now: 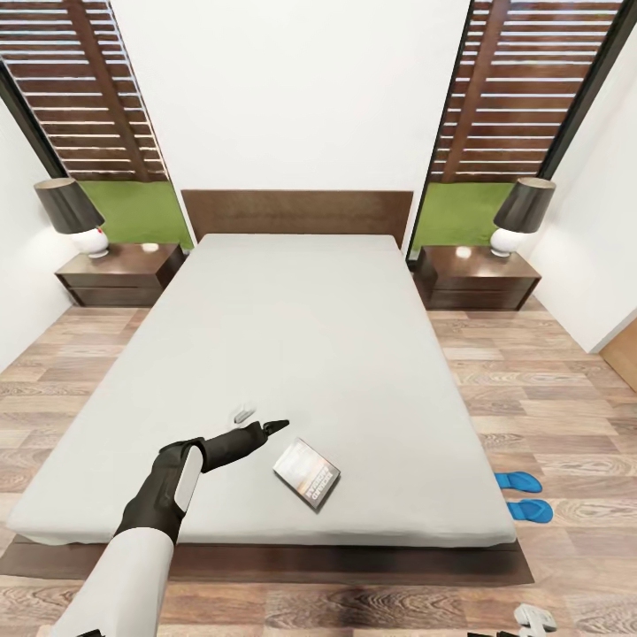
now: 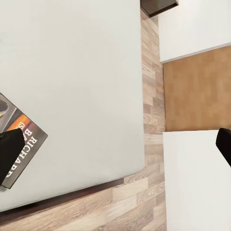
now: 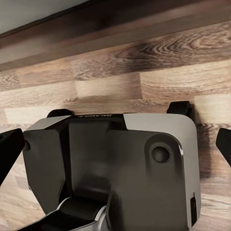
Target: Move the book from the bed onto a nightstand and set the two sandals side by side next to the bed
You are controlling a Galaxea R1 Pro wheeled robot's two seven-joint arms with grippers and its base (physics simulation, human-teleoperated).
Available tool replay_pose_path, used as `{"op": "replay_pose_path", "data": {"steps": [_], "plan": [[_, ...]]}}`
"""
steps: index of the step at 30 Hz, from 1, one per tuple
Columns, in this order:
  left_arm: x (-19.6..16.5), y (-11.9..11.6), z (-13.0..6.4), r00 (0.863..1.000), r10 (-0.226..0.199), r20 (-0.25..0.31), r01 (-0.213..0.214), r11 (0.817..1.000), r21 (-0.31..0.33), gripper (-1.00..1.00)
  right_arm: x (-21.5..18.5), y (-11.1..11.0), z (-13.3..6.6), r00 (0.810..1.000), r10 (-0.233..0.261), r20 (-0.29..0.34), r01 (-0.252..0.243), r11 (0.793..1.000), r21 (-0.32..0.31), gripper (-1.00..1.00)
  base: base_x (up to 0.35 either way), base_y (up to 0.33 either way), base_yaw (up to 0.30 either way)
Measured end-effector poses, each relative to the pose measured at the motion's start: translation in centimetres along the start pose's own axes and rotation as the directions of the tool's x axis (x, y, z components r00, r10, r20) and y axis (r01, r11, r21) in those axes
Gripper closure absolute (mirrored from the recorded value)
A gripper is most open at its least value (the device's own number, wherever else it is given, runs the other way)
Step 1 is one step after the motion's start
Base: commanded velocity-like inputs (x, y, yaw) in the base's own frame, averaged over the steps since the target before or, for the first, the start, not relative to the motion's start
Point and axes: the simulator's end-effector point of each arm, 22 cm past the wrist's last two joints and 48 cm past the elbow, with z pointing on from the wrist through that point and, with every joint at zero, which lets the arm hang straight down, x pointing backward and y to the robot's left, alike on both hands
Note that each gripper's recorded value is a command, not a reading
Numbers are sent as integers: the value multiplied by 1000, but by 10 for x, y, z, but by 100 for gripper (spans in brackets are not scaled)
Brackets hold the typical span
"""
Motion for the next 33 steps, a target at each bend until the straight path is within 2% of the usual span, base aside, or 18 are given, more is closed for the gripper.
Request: {"op": "replay_pose_path", "data": {"steps": [30, 33], "plan": [[13, 18, 8, 999, -28, -23, 27, 1000, -14, -100, 11, -8, 3, 999, 22, -34, -22, 1000, 8, -100, 0, 0, 0], [15, 20, 9, 999, -31, -26, 30, 999, -16, -100, -3, -7, 3, 1000, 2, -24, -2, 1000, 6, -100, 0, 0, 0]]}}
